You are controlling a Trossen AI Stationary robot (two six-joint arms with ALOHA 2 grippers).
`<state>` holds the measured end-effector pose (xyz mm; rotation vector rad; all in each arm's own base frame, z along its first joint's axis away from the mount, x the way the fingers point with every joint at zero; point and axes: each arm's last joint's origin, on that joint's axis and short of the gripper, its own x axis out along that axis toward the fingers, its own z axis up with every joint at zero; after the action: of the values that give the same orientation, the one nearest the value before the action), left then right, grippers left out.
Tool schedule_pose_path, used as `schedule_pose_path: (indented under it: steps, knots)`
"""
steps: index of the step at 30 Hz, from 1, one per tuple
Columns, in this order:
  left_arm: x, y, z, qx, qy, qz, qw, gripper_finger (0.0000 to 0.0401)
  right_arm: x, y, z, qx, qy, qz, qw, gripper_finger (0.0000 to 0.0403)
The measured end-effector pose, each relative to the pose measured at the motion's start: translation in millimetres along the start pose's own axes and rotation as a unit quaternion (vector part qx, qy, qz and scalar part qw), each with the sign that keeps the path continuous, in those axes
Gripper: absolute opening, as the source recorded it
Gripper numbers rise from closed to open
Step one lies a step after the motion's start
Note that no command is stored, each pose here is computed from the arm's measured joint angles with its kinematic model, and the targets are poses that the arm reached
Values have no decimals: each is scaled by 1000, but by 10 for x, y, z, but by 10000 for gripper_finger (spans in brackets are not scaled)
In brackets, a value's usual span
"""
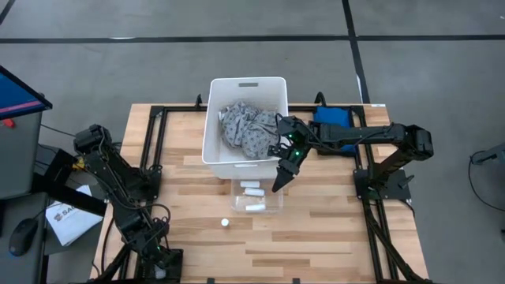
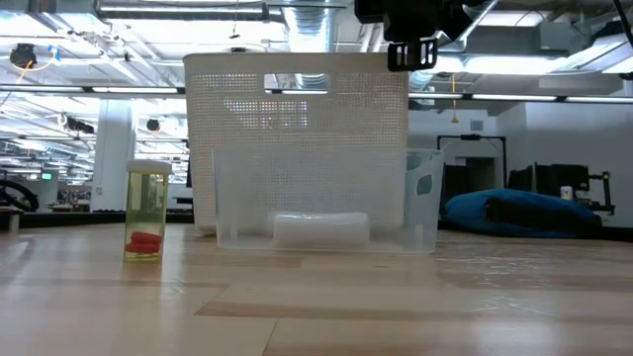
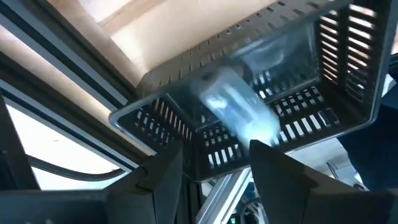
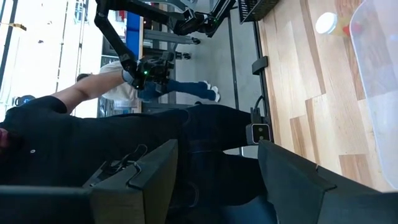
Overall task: Pick & Place Medicine items
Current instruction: Put the left yellow pill bottle into the black bin
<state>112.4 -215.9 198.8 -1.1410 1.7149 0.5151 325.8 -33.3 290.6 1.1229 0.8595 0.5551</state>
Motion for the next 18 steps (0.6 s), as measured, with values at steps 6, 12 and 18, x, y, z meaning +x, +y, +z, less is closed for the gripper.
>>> schedule_pose_path:
  steps: [6,12,18]
  knots:
    - [-24,-6,-7,3,-1,-13,1000,176,1,-1,1,1,-1,0,1000,220]
    - [-222,-2,-23,32,-41,-97,994,177,1,7,9,2,-3,2,1000,220]
    - [-493,56,7,90,-136,-194,967,178,0,18,22,-3,-8,5,1000,220]
